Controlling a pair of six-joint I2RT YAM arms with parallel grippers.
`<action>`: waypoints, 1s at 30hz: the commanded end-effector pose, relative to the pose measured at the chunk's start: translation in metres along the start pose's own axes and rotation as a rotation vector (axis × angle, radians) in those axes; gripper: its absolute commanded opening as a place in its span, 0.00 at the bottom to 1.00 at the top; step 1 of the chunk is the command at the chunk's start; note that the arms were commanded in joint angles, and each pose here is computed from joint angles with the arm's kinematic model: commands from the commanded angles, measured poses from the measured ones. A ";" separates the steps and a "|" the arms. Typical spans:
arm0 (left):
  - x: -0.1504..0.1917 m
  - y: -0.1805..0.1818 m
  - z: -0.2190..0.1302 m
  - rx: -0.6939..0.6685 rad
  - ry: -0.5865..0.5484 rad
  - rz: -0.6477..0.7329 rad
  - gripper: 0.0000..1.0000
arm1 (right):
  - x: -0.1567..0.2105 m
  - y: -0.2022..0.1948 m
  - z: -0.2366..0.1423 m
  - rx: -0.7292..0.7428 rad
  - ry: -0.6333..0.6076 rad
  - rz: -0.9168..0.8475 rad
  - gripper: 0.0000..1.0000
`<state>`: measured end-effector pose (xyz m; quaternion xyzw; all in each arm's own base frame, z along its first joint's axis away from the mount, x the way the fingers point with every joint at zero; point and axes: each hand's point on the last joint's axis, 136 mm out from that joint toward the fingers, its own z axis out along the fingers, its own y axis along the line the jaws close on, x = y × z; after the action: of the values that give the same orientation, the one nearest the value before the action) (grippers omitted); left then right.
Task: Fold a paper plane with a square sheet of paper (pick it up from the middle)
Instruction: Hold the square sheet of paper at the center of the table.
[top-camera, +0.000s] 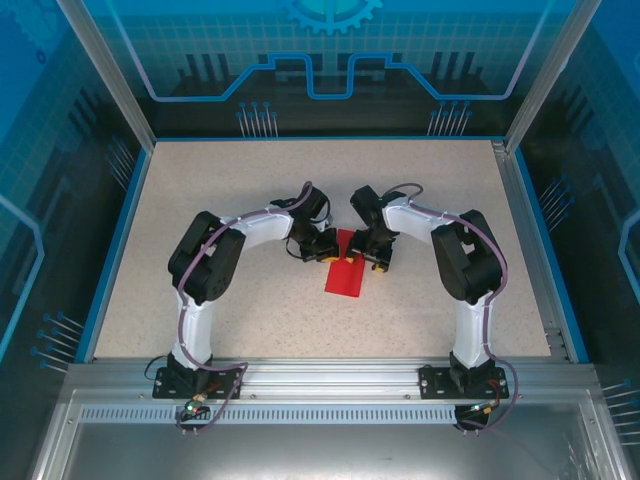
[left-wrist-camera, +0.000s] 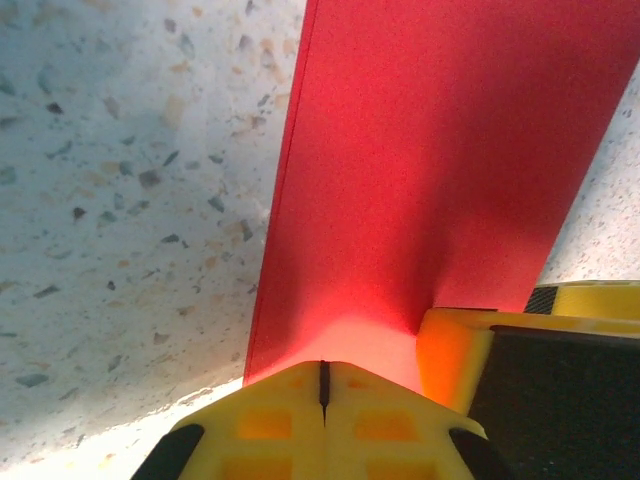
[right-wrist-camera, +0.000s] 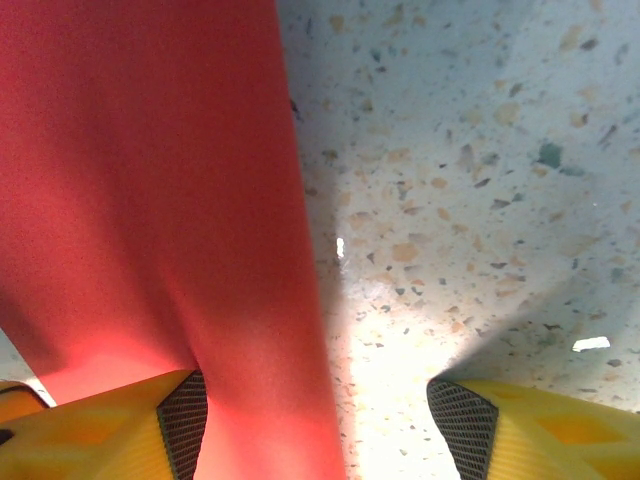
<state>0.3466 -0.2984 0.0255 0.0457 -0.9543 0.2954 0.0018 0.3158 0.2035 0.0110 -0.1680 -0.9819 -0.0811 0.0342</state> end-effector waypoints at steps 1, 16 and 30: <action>-0.002 0.002 0.004 -0.033 0.005 0.007 0.00 | 0.005 -0.024 0.044 0.108 0.034 0.006 0.68; 0.006 0.018 0.018 -0.081 0.032 0.005 0.00 | 0.002 -0.012 0.030 0.062 0.015 -0.009 0.69; 0.007 0.022 0.019 -0.091 0.030 0.011 0.00 | -0.014 0.039 -0.081 -0.435 -0.212 -0.143 0.54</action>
<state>0.3491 -0.2979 0.0158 0.0434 -0.9579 0.2839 0.0017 0.3371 0.2035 0.0790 -0.1313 -0.9673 -0.1992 -0.0859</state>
